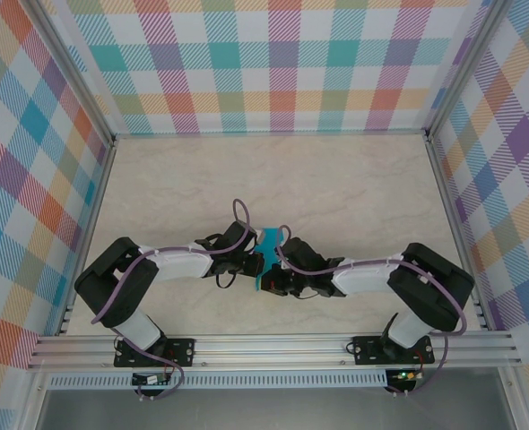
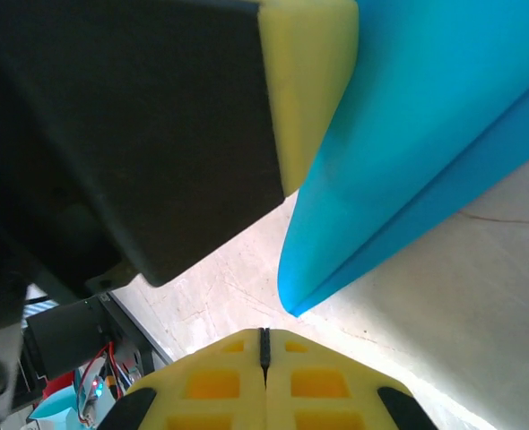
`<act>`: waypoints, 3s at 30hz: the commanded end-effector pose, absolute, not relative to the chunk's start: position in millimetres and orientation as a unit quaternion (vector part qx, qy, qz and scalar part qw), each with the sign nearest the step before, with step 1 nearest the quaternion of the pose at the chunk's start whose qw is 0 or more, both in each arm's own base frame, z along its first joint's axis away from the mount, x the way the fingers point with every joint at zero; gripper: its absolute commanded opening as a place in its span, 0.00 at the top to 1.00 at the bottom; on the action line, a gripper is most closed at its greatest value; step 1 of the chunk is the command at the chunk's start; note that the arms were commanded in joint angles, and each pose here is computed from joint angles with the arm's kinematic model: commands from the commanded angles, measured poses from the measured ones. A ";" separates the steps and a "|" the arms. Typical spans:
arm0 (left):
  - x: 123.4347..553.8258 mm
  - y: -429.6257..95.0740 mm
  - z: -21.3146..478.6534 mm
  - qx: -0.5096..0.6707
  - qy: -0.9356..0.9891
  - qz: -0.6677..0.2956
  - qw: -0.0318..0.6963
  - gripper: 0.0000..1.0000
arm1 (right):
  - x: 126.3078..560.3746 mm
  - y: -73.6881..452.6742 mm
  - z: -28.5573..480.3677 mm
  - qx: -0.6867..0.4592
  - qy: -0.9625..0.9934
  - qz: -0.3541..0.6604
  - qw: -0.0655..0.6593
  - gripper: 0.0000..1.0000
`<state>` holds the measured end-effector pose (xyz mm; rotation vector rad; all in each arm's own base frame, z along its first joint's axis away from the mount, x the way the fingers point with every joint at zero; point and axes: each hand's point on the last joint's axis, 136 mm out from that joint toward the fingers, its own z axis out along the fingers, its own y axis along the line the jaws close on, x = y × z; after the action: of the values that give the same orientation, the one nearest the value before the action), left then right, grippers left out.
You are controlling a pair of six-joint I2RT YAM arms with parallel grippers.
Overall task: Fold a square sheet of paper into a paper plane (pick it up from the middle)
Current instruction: Third fold the triangle at the center of the table.
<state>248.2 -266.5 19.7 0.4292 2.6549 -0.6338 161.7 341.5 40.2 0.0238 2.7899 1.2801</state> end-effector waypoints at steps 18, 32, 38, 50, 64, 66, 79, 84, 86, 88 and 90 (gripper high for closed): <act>233.4 -258.3 1.3 0.152 0.952 -0.221 0.148 0.91 | 172.5 359.1 38.9 0.011 0.899 0.435 0.046 1.00; 233.2 -257.8 1.7 0.154 0.952 -0.219 0.147 0.91 | 167.8 349.7 21.5 0.017 0.911 0.410 0.035 1.00; 232.5 -256.9 0.1 0.153 0.953 -0.218 0.145 0.91 | 166.1 348.0 12.5 0.020 0.916 0.401 0.027 1.00; 232.1 -255.1 -0.2 0.156 0.954 -0.213 0.144 0.91 | 175.3 342.2 47.1 0.009 0.909 0.411 0.066 1.00; 231.1 -255.4 -1.7 0.159 0.954 -0.213 0.141 0.91 | 194.6 340.8 39.4 0.023 0.900 0.432 0.061 1.00; 230.7 -255.6 -2.4 0.159 0.954 -0.213 0.140 0.91 | 195.5 339.6 34.6 0.023 0.903 0.426 0.059 1.00; 230.6 -256.3 -3.9 0.161 0.954 -0.212 0.135 0.91 | 191.6 328.4 18.3 0.026 0.914 0.403 0.049 1.00; 230.7 -255.9 -3.4 0.161 0.954 -0.211 0.136 0.91 | 203.8 315.2 42.2 0.025 0.909 0.409 0.080 1.00; 230.8 -255.9 -3.4 0.161 0.954 -0.211 0.136 0.91 | 208.0 312.2 48.4 0.020 0.906 0.413 0.090 1.00; 230.5 -255.9 -3.7 0.162 0.954 -0.211 0.136 0.91 | 211.7 311.4 51.4 0.017 0.904 0.416 0.097 1.00; 230.2 -256.1 -4.5 0.161 0.955 -0.212 0.134 0.91 | 214.5 311.1 49.7 0.014 0.905 0.415 0.097 1.00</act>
<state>246.3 -269.4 18.7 0.4435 2.6583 -0.6612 217.4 315.1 55.2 0.0968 2.6625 1.2552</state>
